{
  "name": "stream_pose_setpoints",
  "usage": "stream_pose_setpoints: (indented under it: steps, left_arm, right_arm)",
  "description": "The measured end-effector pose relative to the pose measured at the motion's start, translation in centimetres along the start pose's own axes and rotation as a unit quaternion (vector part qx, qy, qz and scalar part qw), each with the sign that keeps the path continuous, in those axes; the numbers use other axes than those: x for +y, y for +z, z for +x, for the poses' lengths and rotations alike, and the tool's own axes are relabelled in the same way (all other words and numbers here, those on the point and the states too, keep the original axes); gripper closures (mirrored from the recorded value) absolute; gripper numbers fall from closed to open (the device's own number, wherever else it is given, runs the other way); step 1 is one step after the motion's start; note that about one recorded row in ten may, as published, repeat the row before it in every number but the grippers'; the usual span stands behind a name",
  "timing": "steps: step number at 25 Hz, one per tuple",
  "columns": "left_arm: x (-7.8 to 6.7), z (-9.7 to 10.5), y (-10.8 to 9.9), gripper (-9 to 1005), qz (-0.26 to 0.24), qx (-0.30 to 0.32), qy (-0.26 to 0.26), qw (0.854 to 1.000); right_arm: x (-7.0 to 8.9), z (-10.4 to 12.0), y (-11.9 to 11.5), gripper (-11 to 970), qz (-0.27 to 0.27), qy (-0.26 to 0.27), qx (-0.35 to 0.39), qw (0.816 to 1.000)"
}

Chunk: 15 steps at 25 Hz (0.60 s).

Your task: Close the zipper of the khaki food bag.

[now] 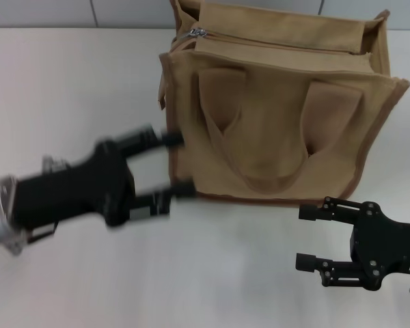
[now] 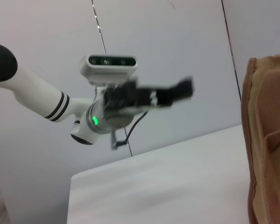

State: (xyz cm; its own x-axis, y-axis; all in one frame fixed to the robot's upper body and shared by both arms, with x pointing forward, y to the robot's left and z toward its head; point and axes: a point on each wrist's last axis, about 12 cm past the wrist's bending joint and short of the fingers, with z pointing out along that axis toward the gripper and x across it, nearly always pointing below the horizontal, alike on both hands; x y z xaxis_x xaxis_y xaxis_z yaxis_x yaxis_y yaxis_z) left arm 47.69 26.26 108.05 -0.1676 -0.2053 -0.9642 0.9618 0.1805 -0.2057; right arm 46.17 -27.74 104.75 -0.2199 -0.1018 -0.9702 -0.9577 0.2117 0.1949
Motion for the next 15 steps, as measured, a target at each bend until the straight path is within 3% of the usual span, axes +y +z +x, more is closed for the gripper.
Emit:
stream_pose_setpoints:
  steps: [5,6,8,10,11,13,15]
  left_arm:
    - [1.2,-1.3,0.2,210,-0.05,-0.069,0.024,0.996]
    - [2.1,-1.9,-0.2,211,-0.101,-0.108,0.038,0.988]
    - [3.1,-2.2,-0.7,212,-0.152,-0.121,0.051,0.98]
    - [3.6,-2.2,-0.9,213,-0.176,-0.119,0.056,0.976]
    - [4.9,-1.9,-1.4,214,-0.23,-0.09,0.066,0.967]
    - [6.1,-1.4,-1.8,215,-0.277,-0.049,0.081,0.956]
    - [6.4,-1.2,-1.9,216,-0.285,-0.034,0.086,0.954]
  right_arm:
    - [0.1,0.1,-0.1,182,0.001,0.001,0.0,1.0]
    - [0.1,0.1,-0.1,182,0.002,0.002,0.0,1.0]
    - [0.1,0.1,-0.1,182,0.002,0.002,-0.001,1.0]
    - [0.2,0.2,-0.1,182,0.002,0.003,-0.001,1.0]
    - [0.2,0.2,-0.1,182,0.001,0.003,-0.002,1.0]
    - [0.2,0.2,-0.1,182,0.001,0.003,-0.002,1.0]
    - [0.3,0.2,-0.1,183,0.001,0.003,-0.002,1.0]
